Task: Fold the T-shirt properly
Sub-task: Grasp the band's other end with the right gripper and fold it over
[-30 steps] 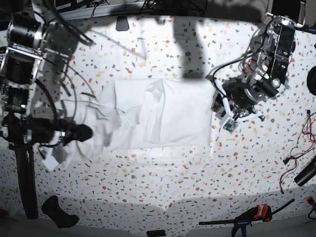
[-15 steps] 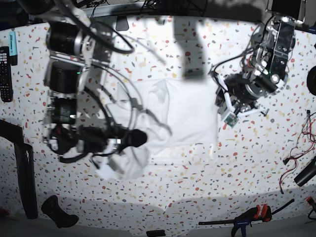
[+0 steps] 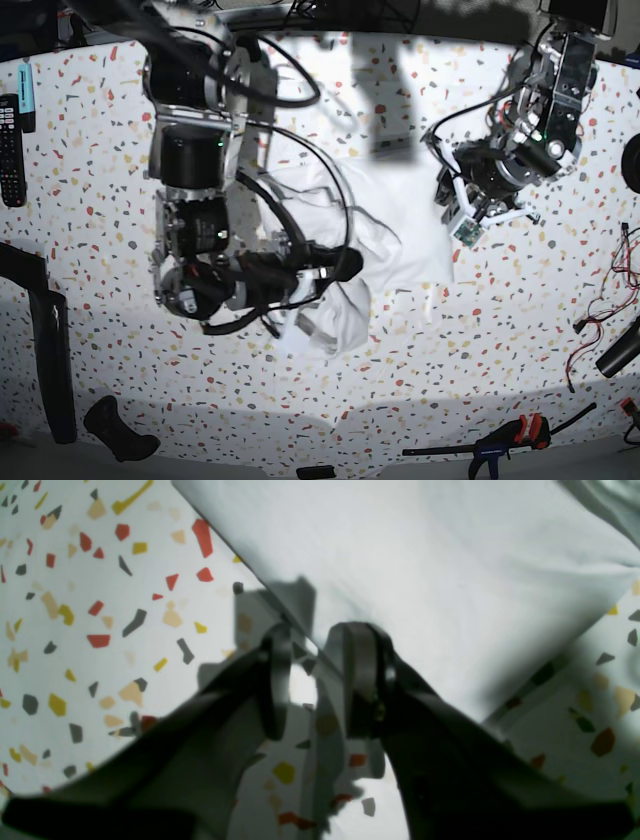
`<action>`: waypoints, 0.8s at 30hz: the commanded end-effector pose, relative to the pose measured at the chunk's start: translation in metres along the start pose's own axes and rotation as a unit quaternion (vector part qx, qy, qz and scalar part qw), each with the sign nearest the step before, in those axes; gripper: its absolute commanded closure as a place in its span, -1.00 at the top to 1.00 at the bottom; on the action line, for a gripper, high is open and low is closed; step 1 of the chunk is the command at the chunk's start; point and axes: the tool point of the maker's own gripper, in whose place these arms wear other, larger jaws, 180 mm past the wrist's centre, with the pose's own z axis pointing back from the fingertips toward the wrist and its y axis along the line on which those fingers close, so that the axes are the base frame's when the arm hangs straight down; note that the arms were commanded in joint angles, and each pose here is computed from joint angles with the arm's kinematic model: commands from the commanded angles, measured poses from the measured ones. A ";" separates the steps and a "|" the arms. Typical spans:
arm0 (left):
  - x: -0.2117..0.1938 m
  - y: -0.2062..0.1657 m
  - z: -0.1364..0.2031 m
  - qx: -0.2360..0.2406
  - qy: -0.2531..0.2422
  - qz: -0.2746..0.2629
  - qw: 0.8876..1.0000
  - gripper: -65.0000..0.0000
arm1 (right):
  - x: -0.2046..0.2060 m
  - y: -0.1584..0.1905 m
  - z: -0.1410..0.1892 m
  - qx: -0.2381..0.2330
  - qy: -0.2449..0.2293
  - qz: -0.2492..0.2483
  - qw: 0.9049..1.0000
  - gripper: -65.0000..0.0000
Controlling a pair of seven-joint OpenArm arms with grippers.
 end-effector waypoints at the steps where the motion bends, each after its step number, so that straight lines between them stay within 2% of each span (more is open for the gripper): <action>1: 0.011 0.005 0.003 0.003 -0.019 -0.002 1.000 -0.46 | 0.023 0.017 0.000 0.015 -0.020 0.028 0.999 -1.00; 9: 0.011 0.005 0.003 0.003 -0.019 -0.001 1.000 -0.46 | 0.012 0.047 -0.032 0.030 0.032 0.070 0.997 -1.00; 13: 0.013 0.002 0.003 -0.005 -0.023 0.006 1.000 -0.46 | 0.006 0.058 -0.044 0.031 0.056 0.090 0.994 -0.31; 15: 0.013 0.002 0.003 -0.004 -0.022 0.005 1.000 -0.46 | 0.004 0.064 -0.048 0.036 0.063 0.097 0.993 -0.15; 19: 0.011 0.003 0.003 -0.001 -0.019 0.001 1.000 -0.46 | 0.004 0.068 -0.051 0.040 0.066 0.101 0.992 -0.14; 24: -0.003 0.007 0.003 0.009 0.024 -0.006 1.000 -0.46 | 0.004 0.068 -0.051 0.040 0.066 0.102 0.992 -0.14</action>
